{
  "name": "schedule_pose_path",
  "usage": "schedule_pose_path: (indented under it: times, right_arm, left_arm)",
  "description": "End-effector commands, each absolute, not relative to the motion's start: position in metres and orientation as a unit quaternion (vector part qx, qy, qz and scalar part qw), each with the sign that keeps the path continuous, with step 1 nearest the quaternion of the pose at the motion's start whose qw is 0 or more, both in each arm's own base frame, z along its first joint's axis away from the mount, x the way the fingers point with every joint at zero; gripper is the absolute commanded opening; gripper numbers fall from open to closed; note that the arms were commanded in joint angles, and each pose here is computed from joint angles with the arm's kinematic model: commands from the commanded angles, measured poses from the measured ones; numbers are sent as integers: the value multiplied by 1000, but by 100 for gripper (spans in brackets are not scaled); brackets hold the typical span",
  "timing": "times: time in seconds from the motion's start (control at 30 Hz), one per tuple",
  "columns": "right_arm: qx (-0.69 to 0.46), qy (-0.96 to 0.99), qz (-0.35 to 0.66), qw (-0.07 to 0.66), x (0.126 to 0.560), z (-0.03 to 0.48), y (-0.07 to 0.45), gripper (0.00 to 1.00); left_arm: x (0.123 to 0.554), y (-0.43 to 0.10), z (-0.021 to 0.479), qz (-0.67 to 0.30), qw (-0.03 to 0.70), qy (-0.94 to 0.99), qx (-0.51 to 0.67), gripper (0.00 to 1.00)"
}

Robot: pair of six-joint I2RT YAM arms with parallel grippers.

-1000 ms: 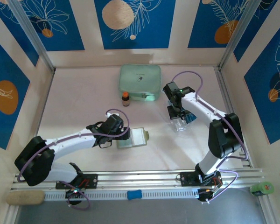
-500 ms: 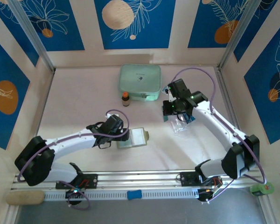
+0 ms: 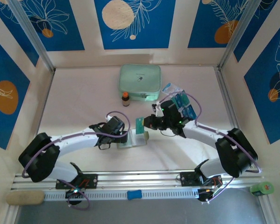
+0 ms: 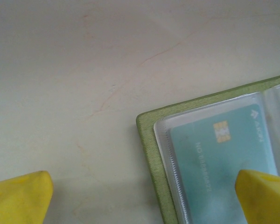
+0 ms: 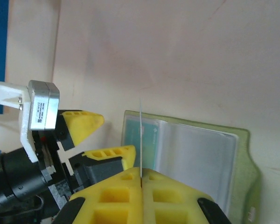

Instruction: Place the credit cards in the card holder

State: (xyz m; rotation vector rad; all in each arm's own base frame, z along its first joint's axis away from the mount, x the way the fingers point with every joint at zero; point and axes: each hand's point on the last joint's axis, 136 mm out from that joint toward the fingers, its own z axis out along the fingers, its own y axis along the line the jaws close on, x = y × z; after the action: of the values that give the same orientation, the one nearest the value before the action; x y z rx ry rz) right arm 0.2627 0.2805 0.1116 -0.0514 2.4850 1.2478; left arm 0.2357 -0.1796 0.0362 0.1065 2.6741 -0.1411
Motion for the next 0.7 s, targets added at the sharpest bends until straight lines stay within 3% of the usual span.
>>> schedule_pose_path:
  times: [0.0, 0.67]
  right_arm:
    - [-12, 855, 480, 195, 268, 115, 294, 0]
    - [-16, 864, 473, 174, 259, 71, 312, 0]
  left_arm:
    - [231, -170, 31, -24, 220, 974, 41, 100]
    - [219, -150, 20, 17, 197, 979, 40, 100]
